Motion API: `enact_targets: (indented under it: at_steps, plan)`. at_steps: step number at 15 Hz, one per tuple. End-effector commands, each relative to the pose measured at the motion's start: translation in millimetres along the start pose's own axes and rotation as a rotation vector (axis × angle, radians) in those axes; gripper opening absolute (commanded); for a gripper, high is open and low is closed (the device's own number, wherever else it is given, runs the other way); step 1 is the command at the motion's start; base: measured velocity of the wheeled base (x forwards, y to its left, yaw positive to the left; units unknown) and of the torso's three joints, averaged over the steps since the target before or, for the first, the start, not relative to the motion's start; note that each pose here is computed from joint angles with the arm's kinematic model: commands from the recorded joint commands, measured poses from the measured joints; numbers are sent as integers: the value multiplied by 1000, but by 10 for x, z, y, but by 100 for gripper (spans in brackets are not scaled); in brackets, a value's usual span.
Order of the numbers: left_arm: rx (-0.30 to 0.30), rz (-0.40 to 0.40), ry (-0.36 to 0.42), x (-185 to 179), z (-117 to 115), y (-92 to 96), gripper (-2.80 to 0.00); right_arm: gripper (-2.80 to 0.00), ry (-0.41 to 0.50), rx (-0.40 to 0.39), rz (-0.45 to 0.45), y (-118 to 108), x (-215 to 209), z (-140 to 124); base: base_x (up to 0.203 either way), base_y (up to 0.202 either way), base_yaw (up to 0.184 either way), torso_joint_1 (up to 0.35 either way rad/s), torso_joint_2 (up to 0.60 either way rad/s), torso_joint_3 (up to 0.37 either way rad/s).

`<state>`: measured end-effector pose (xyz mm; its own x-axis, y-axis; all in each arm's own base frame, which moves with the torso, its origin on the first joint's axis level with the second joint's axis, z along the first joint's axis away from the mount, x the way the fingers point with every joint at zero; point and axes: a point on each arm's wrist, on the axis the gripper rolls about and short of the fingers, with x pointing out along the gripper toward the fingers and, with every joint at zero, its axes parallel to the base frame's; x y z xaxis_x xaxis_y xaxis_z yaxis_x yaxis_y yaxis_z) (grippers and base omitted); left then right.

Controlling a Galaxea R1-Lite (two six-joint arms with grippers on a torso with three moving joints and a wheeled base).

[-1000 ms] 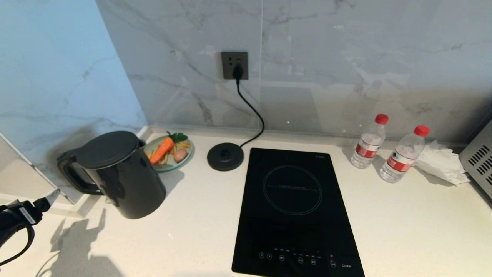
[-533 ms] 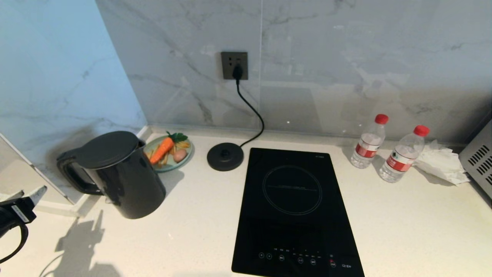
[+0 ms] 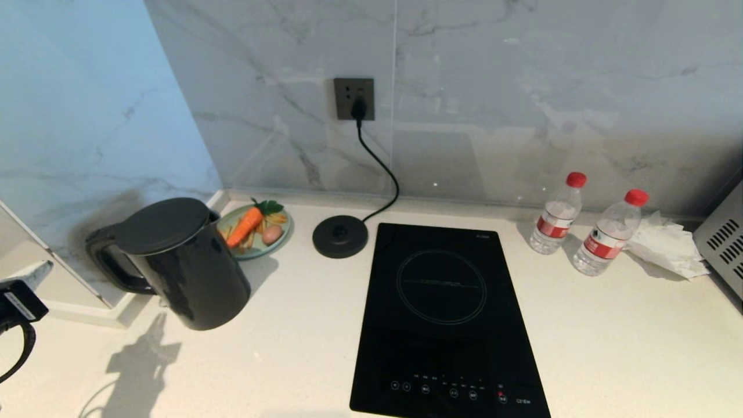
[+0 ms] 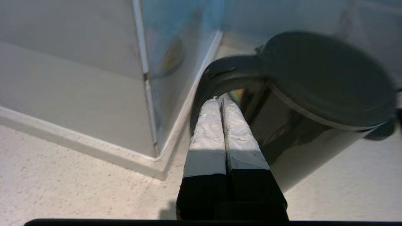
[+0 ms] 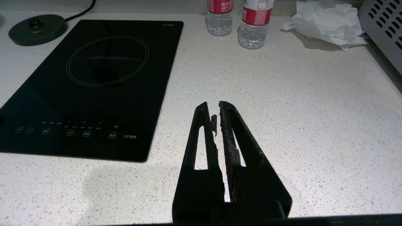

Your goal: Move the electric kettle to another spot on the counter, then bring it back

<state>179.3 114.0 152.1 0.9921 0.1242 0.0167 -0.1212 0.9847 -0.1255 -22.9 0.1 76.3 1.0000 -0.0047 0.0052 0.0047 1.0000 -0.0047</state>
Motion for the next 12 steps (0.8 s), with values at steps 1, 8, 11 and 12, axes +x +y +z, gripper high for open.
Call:
enact_targets:
  at_steps: [1,8,11,12]
  plan:
    - [-23,-55,-53,-176,361,-235,-280,-280,0,-1,0,0,0,0,0,0,0,0,0,0]
    - [-408,-445,210,-364,1276,-762,-280,-280,1,-1,0,0,1,-3,0,0,0,0,0,0]
    - [-489,-705,372,-566,1383,-808,-280,-280,2,-1,0,0,1,-3,0,0,0,0,0,0]
    - [-523,-778,425,-614,1404,-826,-280,-280,1,-1,0,0,0,-1,0,0,0,0,0,0]
